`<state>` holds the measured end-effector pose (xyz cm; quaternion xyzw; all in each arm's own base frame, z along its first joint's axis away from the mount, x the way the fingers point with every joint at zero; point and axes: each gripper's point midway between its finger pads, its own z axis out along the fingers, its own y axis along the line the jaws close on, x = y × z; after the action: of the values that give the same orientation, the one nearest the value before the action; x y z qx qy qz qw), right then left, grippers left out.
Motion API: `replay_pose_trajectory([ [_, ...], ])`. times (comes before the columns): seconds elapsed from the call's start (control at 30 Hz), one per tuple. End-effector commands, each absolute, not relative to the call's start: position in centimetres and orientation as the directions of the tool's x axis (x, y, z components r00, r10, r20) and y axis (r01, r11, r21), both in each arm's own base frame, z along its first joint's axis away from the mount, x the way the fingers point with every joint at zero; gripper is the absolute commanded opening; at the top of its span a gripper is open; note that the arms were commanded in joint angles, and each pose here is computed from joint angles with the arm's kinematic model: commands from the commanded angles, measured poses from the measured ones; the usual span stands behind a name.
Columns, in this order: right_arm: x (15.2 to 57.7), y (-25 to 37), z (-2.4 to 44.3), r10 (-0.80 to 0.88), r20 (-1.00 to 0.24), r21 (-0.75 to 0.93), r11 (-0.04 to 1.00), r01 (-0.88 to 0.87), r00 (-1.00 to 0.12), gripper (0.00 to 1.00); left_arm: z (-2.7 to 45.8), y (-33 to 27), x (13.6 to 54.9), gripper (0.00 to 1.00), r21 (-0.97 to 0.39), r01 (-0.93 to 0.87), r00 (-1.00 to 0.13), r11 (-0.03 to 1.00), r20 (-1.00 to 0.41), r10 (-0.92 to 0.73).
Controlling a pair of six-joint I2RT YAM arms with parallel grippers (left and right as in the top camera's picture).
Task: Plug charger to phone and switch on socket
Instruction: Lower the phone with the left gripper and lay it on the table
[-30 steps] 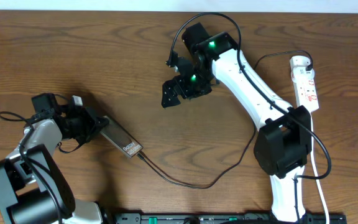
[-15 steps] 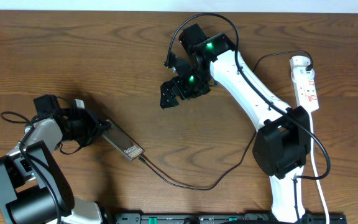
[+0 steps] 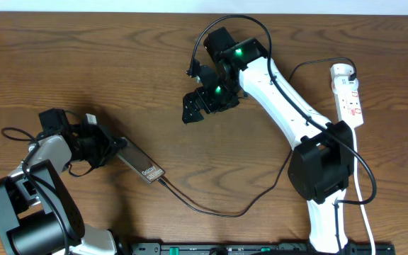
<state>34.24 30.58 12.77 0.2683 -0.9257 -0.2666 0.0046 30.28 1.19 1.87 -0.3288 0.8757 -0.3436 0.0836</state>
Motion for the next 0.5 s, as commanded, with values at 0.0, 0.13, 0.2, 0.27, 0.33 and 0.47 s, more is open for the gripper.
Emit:
replay_pose_trajectory([
  [0.0, 34.3, 30.8, 13.2, -0.497, -0.145, 0.496, 0.712, -0.497, -0.856, 0.99, 1.4, 0.9, 29.7, 0.07, -0.653, -0.532, -0.768, 0.539, 0.104, -0.632],
  [0.13, 34.3, 30.8, 13.2, -0.497, -0.146, 0.496, 0.712, -0.498, -0.856, 0.99, 1.1, 0.8, 29.3, 0.07, -0.649, -0.54, -0.767, 0.536, 0.116, -0.632],
  [0.2, 34.3, 30.8, 13.2, -0.497, -0.146, 0.496, 0.712, -0.498, -0.856, 0.99, 0.9, 0.6, 29.0, 0.07, -0.646, -0.545, -0.766, 0.534, 0.124, -0.631],
  [0.27, 34.3, 30.8, 13.2, -0.497, -0.146, 0.496, 0.711, -0.498, -0.856, 0.99, 0.8, 0.5, 28.7, 0.07, -0.645, -0.549, -0.765, 0.532, 0.131, -0.631],
  [0.33, 34.3, 30.8, 13.2, -0.497, -0.146, 0.496, 0.712, -0.498, -0.856, 0.99, 0.7, 0.5, 28.6, 0.07, -0.643, -0.551, -0.765, 0.531, 0.135, -0.63],
  [0.47, 34.3, 30.8, 13.2, -0.497, -0.145, 0.496, 0.711, -0.498, -0.855, 0.99, 0.7, 0.5, 28.6, 0.07, -0.643, -0.552, -0.764, 0.531, 0.135, -0.63],
])
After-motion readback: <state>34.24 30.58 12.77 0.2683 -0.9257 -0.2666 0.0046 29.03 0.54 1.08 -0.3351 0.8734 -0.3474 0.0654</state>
